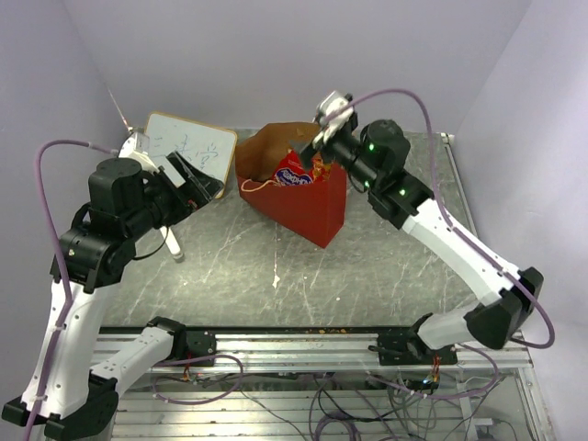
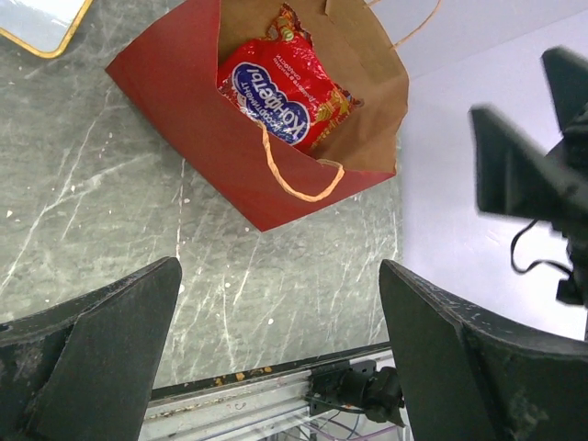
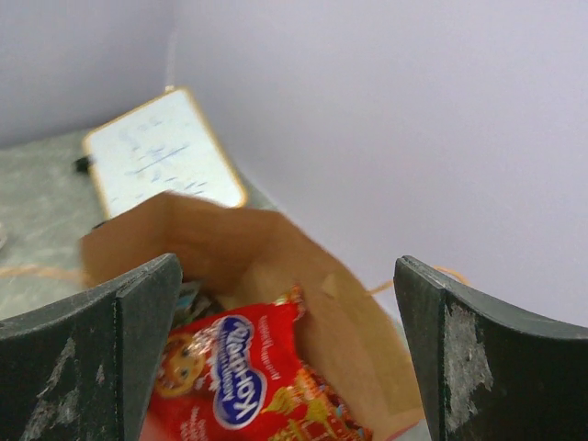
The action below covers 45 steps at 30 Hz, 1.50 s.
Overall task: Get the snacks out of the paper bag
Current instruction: Adjust the paper bag at the center of the board.
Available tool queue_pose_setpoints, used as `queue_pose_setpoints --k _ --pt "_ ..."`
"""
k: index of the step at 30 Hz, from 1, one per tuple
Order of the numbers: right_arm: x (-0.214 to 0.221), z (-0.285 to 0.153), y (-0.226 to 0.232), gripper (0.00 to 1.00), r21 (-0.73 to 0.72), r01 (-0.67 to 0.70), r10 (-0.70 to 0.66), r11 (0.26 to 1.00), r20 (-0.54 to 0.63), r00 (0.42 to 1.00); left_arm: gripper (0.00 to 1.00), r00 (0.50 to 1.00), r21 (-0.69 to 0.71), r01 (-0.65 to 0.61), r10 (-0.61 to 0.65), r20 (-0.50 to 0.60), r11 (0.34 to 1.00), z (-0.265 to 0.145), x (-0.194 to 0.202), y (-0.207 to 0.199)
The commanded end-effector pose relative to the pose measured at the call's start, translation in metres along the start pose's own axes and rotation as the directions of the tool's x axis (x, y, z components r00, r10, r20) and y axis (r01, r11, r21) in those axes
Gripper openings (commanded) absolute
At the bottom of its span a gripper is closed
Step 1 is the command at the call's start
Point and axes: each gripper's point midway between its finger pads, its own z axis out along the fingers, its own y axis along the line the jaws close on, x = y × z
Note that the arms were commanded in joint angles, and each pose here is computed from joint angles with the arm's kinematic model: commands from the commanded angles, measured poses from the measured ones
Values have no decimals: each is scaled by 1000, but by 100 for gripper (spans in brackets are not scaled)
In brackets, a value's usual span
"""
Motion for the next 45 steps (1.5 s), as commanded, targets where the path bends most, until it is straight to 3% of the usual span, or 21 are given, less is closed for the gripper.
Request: queue_pose_setpoints --k 1,5,13,17,22,31,33,37,42,45 --pt "4 15 -74 100 258 -220 219 941 34 975 100 1000 51 -27 26 15 998 2 -6 -13" --pt "27 27 -119 98 381 -310 329 871 16 944 100 1000 93 -12 13 -17 996 11 -2 -21" --pt "91 44 -163 97 463 -386 462 798 -59 885 100 997 129 30 -20 -79 991 29 10 -26" --pt "122 48 -171 96 436 -443 523 783 -79 848 100 993 142 44 -27 -115 989 41 15 -27" --pt "150 61 -163 94 346 -456 524 820 -134 841 100 982 163 76 -45 -185 984 56 25 -32" --pt "168 76 -151 80 259 -517 566 816 -173 806 100 954 244 195 -126 -272 950 67 42 -44" --pt "175 81 -146 72 226 -508 549 831 -189 814 100 947 249 217 -142 -287 944 62 46 -44" --pt "176 79 -151 43 252 -494 547 832 -230 805 100 937 239 255 -179 -300 937 46 53 -40" --pt "170 65 -148 15 296 -543 608 785 -203 768 99 871 198 391 -292 -394 899 41 77 -32" --pt "172 58 -140 5 308 -576 644 757 -201 738 99 836 216 479 -367 -407 851 42 79 -34"
